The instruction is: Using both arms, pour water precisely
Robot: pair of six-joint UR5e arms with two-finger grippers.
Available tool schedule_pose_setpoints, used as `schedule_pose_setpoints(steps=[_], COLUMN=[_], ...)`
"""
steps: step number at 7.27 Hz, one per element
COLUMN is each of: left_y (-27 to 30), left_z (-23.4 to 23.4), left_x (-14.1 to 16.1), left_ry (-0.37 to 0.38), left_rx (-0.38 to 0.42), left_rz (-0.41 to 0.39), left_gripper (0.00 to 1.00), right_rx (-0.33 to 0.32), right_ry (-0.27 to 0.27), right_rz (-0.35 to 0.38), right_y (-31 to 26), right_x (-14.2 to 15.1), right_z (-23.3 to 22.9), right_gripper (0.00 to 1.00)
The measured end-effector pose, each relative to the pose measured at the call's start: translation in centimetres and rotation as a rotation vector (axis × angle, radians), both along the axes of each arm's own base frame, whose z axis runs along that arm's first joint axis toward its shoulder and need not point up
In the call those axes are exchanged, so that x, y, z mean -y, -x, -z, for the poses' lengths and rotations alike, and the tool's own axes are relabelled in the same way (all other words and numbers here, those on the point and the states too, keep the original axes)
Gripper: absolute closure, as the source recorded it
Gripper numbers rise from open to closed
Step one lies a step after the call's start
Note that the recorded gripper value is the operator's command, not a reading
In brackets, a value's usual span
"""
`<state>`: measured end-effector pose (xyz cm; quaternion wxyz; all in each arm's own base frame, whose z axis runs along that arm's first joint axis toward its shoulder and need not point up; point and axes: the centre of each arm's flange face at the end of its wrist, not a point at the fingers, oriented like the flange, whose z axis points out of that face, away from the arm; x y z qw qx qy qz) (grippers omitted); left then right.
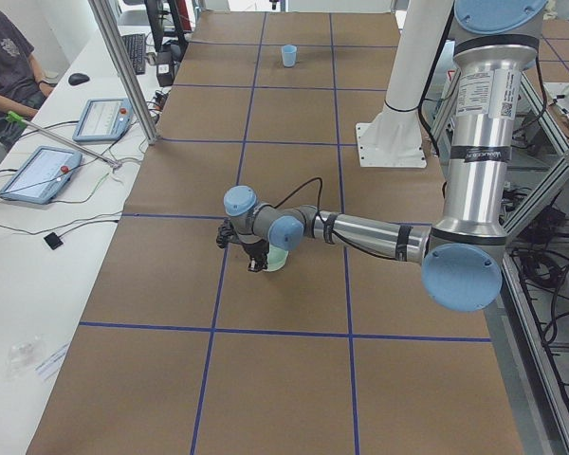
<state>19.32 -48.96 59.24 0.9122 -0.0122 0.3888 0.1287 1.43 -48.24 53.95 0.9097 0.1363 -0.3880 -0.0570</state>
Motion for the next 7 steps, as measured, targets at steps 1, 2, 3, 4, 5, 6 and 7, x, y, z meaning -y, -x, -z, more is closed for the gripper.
schedule_pose_setpoints(steps=[1,2,3,4,5,6,7], left_y=[0.2,0.3,0.4,0.5,0.6,1.3,3.4], left_z=[-0.5,-0.9,-1.1,-1.3,-1.4,-1.3,-0.5], left_x=[-0.4,-0.7,-0.9,-1.0,-1.1,-1.1,-0.4], left_ry=[0.008,0.014,0.018,0.02,0.019,0.007,-0.025], left_rx=[0.001,0.004,0.006,0.007,0.008,0.001,-0.015], left_rz=[-0.003,-0.004,-0.004,-0.004,-0.004,0.009,0.042], left_gripper=[1.0,0.52,0.01,0.0,0.0,0.0,0.0], right_rx=[0.0,0.001,0.001,0.001,0.001,0.001,0.001], right_ry=[0.0,0.001,0.001,0.0,0.0,0.001,0.003], right_rz=[0.0,0.0,0.0,-0.001,-0.001,-0.001,0.0], right_y=[0.0,0.0,0.0,0.0,0.0,0.0,0.0], right_x=[0.0,0.0,0.0,0.0,0.0,0.0,0.0], right_z=[0.0,0.0,0.0,0.1,0.1,0.0,-0.1], right_gripper=[0.0,0.0,0.0,0.0,0.0,0.0,0.0])
